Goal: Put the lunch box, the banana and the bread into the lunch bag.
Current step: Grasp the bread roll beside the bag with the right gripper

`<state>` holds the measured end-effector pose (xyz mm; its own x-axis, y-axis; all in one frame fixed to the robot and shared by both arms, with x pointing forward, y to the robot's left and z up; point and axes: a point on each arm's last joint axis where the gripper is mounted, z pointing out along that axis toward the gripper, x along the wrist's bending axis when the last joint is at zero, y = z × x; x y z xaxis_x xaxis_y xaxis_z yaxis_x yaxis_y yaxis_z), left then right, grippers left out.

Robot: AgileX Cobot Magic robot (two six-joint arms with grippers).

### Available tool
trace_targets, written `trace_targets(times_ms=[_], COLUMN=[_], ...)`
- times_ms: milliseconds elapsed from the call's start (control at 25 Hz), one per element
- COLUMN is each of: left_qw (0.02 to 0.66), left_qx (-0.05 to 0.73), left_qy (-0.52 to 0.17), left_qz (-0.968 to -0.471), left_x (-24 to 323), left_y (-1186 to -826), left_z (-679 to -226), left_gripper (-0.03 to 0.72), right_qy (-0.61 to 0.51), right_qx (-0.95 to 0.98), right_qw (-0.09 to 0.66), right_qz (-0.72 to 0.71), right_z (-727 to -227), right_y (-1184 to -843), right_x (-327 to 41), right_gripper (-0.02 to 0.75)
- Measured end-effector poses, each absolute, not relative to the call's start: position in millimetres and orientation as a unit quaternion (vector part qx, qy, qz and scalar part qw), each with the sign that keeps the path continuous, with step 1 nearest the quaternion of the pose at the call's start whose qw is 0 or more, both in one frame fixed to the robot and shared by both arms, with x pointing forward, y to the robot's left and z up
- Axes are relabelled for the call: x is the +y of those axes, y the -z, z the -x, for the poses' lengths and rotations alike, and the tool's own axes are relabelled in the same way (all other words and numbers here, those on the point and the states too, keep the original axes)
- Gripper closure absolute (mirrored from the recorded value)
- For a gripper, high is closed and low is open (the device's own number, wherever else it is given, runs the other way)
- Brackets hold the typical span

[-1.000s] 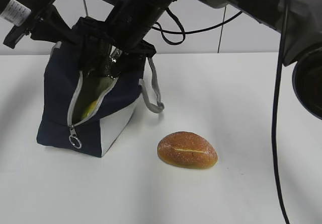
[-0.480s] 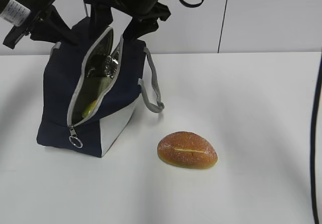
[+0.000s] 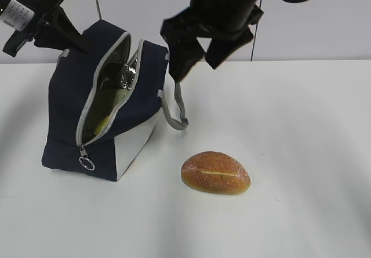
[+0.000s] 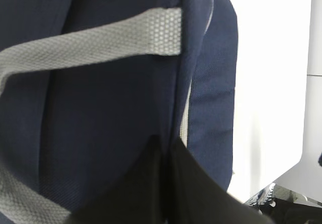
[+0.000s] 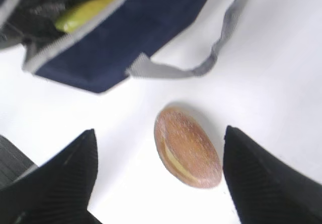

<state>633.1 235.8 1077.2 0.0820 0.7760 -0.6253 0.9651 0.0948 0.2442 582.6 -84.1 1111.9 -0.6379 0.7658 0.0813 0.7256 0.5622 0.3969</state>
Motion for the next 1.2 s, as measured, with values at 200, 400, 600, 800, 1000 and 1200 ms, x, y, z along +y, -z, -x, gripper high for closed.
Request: trace_targets(times_ms=[200,400,600,800,1000,1200], left_qw=[0.329,0.329,0.328,0.328,0.328,0.328], left_qx=[0.662,0.661,0.660,0.656,0.656,0.655], left_qy=[0.143,0.143,0.144,0.144,0.144,0.143], left_qz=[-0.658,-0.659,-0.661,-0.664,-0.665,-0.665], left_x=[235.9,234.7,233.2,231.6,231.2,231.2], left_y=[-1077.1,-1077.1,-1077.1,-1077.0,-1077.0,-1076.9], left_z=[-633.1,-632.8,-632.5,-632.2,-632.1,-632.1], left_gripper=[0.691,0.691,0.691,0.691,0.691,0.691], right_qy=[-0.128,-0.073,-0.077,-0.094,-0.083,-0.074], right_qx=[0.919,0.945,0.965,0.971,0.974,0.975], right_qw=[0.047,0.011,0.010,0.034,0.017,0.028], right_qz=[-0.369,-0.319,-0.252,-0.217,-0.212,-0.206], right_z=[-555.9,-542.4,-536.4,-545.6,-557.9,-569.3], right_y=[-1085.2,-1047.0,-1017.6,-1002.4,-964.7,-941.8], right_x=[-105.7,-113.8,-115.7,-110.7,-102.7,-101.5], right_gripper=[0.167,0.167,0.158,0.153,0.153,0.192])
